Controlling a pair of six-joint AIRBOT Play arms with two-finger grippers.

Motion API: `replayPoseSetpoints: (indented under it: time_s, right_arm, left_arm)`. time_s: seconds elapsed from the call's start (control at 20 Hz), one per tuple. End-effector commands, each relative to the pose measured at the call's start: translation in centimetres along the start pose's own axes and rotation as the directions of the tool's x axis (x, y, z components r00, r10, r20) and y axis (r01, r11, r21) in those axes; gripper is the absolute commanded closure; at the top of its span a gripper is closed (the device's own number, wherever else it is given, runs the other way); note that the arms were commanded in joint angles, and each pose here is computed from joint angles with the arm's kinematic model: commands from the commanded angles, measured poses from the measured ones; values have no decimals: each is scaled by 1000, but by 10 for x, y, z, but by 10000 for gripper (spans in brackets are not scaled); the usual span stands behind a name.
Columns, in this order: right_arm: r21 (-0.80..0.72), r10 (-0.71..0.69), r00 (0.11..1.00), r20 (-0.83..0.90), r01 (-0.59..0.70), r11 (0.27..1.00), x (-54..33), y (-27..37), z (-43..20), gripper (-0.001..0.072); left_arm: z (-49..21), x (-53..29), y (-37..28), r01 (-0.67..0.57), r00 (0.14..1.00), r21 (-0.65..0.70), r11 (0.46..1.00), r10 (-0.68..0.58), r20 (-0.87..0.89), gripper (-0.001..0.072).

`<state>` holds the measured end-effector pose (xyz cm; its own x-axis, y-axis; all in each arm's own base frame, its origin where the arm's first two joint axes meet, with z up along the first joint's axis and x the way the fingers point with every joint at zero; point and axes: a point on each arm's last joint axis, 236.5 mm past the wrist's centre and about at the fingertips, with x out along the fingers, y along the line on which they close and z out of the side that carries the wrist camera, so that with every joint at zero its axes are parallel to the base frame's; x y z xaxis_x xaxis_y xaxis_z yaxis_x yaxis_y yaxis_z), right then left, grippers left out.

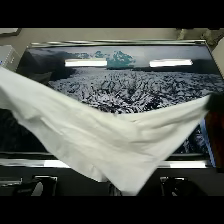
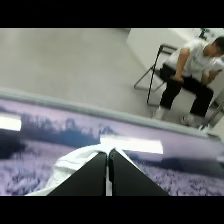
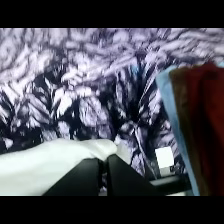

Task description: Fold the clothes and pants, and hang the long-sleeved shirts on hangers.

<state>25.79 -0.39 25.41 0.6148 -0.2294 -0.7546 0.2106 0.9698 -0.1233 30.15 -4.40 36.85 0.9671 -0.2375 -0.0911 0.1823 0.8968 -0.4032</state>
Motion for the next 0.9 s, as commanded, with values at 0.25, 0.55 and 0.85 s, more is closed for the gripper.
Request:
replayPoseSetpoints:
  time_s: [0.25, 0.55, 0.85]
  right_arm:
    - [15, 47, 961, -272, -44, 999, 219, 113, -125, 672]
    - [44, 67, 947, -313, -56, 997, 246, 147, -103, 365]
    - [336, 350, 891, -289, -247, 909, 234, 102, -23, 157]
  left_arm:
    - [-207, 90, 143, -277, 936, -260, 925, 199, -289, 686]
    - [-252, 98, 138, -297, 889, -301, 906, 148, -433, 686]
    - [-266, 91, 131, -266, 862, -238, 934, 120, -493, 685]
